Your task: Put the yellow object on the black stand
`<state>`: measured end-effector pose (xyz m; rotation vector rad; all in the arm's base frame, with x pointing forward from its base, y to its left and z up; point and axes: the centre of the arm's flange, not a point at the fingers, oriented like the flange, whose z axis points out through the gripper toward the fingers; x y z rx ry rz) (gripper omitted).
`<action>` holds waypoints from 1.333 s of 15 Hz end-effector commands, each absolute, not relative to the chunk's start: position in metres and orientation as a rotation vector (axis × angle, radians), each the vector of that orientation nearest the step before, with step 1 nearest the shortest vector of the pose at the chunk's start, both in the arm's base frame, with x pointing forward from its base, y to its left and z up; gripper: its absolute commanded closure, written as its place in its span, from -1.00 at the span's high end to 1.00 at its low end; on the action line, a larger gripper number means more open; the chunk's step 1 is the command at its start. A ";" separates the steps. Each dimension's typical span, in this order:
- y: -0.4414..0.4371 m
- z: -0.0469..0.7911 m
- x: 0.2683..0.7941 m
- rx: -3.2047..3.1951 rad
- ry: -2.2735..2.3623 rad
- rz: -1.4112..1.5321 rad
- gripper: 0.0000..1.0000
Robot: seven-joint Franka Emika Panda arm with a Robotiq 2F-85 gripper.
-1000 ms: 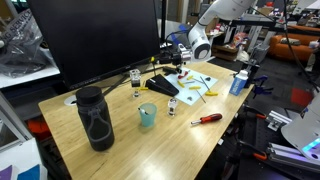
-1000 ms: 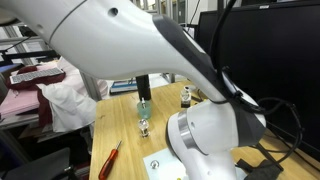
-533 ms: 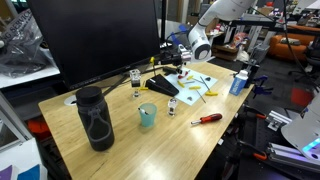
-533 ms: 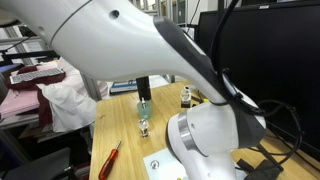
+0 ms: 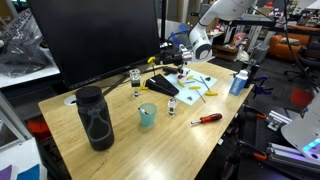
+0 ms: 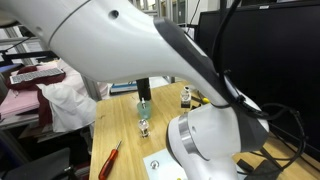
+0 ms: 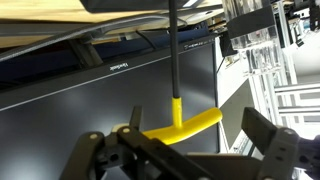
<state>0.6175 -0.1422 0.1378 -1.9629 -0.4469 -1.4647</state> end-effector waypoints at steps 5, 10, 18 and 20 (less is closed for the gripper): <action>-0.155 0.164 0.583 -2.064 -0.328 -1.431 1.00; -0.145 0.189 0.546 -2.086 -0.210 -1.380 1.00; -0.112 0.170 0.507 -2.142 -0.097 -1.223 1.00; -0.102 0.172 0.499 -2.143 -0.107 -1.187 1.00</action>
